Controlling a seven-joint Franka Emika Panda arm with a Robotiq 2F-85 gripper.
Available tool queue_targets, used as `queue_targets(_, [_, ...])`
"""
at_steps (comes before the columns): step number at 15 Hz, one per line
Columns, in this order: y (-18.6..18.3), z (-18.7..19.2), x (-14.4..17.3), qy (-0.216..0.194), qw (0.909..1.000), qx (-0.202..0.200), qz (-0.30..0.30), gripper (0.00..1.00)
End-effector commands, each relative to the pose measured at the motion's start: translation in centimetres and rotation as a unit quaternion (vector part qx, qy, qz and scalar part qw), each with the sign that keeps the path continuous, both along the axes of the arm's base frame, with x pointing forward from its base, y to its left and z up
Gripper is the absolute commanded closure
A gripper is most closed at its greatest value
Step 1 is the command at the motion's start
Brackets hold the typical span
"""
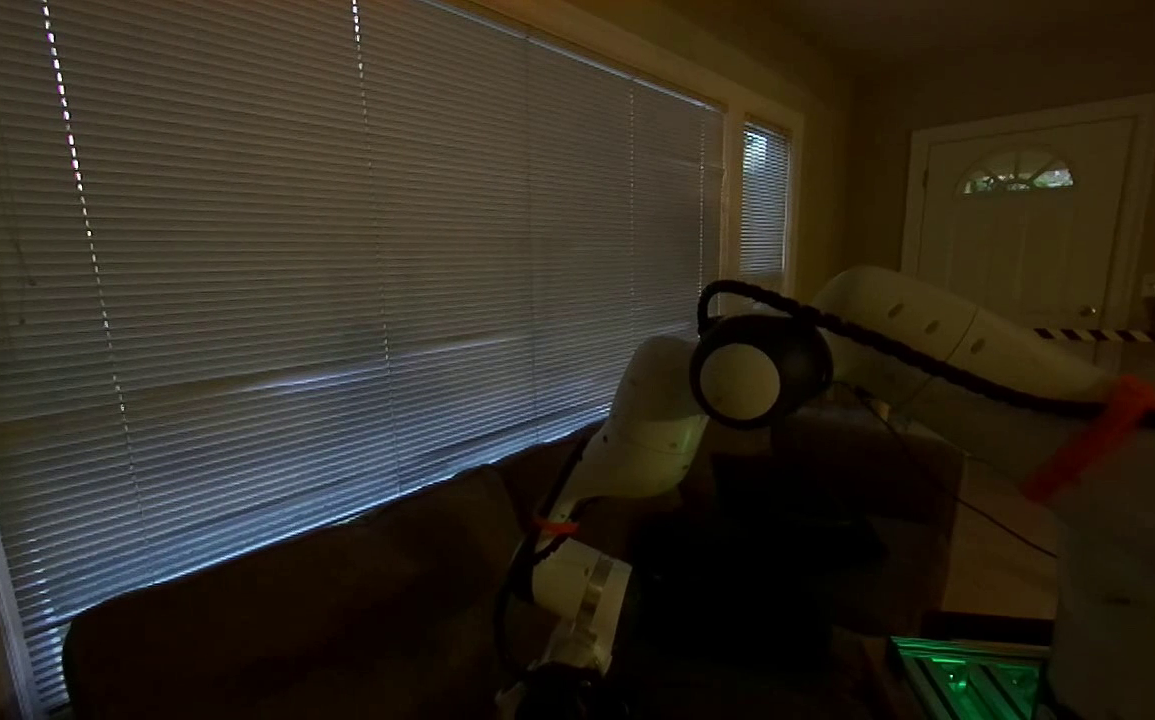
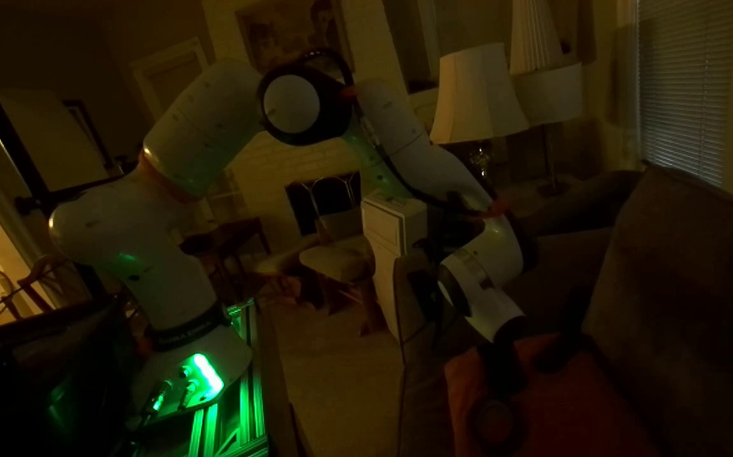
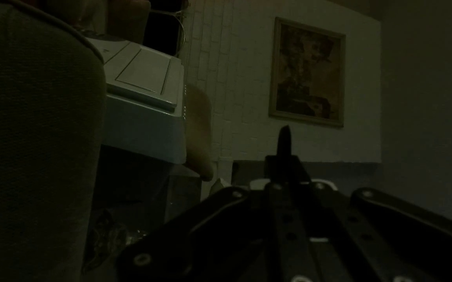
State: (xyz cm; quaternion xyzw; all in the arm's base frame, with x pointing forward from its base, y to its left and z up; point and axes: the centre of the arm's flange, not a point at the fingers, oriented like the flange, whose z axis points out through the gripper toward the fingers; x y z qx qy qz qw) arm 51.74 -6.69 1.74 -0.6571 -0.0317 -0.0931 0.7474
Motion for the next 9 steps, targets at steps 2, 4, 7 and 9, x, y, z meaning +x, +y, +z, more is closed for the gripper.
queue_targets(2, [-1.4,-1.8,-1.4,0.021,0.9990,0.011,-0.038,0.99])
queue_targets(4, [-2.5,-2.6,-2.4,0.030,0.9978,0.009,-0.059,0.99])
queue_targets(7, [-3.9,-3.2,-4.0,0.046,0.9944,-0.001,-0.095,0.99])
queue_targets(9, [-4.9,-3.3,-5.1,0.058,0.9908,-0.009,-0.122,0.99])
